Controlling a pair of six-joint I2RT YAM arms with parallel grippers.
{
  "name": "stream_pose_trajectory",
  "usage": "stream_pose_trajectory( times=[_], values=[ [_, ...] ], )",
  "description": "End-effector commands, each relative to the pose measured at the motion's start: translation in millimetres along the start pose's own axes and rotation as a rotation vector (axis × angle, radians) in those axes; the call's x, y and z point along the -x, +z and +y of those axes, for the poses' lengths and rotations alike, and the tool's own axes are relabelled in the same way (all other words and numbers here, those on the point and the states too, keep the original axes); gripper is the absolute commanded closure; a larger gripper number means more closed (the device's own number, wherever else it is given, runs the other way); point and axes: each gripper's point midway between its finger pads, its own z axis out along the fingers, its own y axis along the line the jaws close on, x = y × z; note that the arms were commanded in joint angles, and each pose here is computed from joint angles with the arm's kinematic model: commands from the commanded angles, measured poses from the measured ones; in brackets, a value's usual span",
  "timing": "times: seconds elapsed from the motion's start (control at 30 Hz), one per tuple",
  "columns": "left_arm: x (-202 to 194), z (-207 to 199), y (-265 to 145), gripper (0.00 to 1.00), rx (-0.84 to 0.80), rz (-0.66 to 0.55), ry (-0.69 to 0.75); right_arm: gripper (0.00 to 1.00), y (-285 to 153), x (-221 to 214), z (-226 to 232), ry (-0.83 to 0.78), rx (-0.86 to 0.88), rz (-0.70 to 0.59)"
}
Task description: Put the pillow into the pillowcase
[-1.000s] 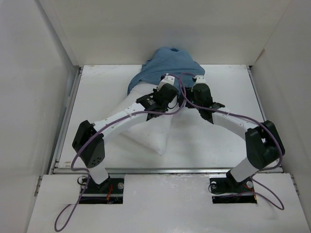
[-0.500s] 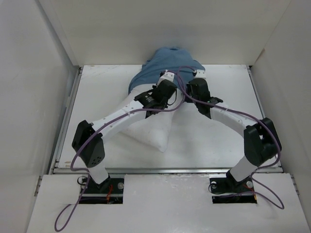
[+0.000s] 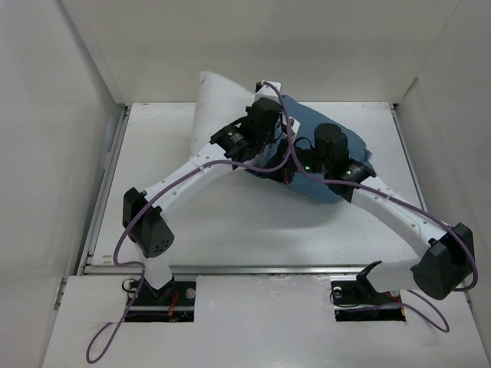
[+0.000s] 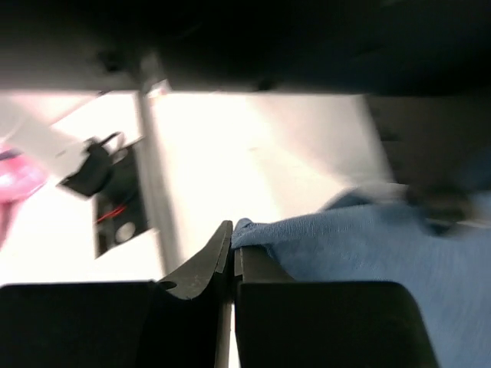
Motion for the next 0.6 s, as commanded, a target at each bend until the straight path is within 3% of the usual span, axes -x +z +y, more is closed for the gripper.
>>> stream_pose_trajectory(
  times=[0.0, 0.3, 0.37, 0.43, 0.47, 0.53, 0.57],
  values=[
    [59, -36, -5, 1.00, -0.123, -0.203, -0.200, 1.00, -9, 24, 72, -0.165, 0.382, -0.065],
    [51, -27, -11, 1.00, -0.105, -0.198, -0.220, 1.00, -12, 49, -13, 0.042, 0.070, -0.155],
    [52, -24, -17, 1.00, -0.108, -0.208, -0.226, 1.00, -16, 70, -30, 0.069, 0.004, -0.206],
    [67, -8, -32, 1.00, -0.087, -0.257, -0.257, 1.00, -31, 128, -57, 0.034, -0.093, -0.319],
    [72, -5, -40, 1.00, -0.094, -0.274, -0.267, 1.00, -24, 120, -65, 0.067, -0.097, -0.302],
    [93, 9, -69, 1.00, -0.101, -0.340, -0.307, 1.00, -31, 171, -61, -0.004, -0.067, -0.354],
    [95, 14, -76, 1.00, -0.100, -0.361, -0.321, 1.00, -15, 166, -79, 0.042, -0.067, -0.308]
  ],
)
